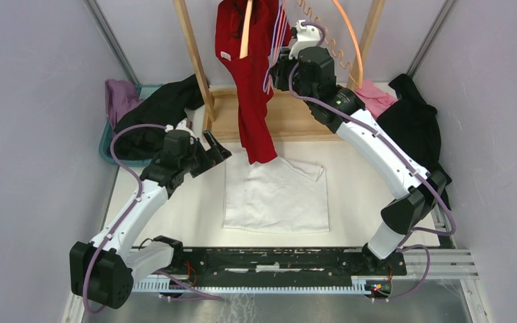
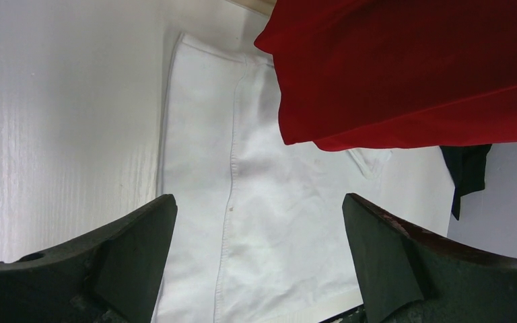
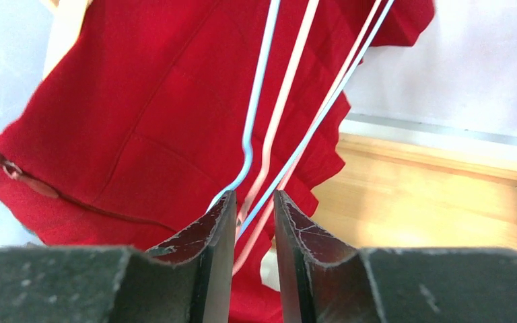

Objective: Place the skirt on the hanger
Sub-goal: Pick up the hanger from the clothesline.

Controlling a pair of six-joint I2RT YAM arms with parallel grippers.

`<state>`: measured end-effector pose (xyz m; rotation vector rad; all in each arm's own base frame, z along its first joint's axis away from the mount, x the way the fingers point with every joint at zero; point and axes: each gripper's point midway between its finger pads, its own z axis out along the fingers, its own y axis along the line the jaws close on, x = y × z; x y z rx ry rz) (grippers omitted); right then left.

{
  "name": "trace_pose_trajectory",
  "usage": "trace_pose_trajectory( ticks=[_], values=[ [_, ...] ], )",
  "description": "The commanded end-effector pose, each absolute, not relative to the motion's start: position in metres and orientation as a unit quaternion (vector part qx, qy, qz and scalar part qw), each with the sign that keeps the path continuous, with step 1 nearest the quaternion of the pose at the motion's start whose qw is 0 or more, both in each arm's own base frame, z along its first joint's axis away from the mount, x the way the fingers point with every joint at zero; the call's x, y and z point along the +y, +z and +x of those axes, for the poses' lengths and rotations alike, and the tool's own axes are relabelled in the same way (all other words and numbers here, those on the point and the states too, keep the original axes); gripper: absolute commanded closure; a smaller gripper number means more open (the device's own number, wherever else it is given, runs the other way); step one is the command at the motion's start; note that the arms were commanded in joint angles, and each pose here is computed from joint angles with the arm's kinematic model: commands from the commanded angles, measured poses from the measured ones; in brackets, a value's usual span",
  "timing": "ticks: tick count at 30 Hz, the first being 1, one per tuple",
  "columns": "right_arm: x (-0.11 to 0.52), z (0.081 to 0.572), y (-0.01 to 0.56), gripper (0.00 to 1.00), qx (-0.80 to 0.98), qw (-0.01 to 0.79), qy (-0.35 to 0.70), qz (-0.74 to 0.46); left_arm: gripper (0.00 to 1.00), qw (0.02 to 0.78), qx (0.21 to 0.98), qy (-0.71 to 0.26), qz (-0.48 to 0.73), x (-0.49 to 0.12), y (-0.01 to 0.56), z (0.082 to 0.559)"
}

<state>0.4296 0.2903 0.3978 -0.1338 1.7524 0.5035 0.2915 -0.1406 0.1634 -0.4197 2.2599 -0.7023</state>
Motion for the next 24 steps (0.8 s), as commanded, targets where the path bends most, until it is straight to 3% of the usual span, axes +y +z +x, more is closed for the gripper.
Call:
trace_pose_trajectory(
  ticks=[1,24],
  values=[
    [0.28,0.438,0.43,0.67,0.733,0.65,0.193,-0.043,0.01,0.397,0.861,-0.291,-0.129,-0.146,0.194,0.297],
    [0.268,0.453,0.416,0.68,0.757,0.641,0.121,-0.044,0.01,0.406,0.852,-0.305,-0.127,-0.147,0.208,0.293]
  ],
)
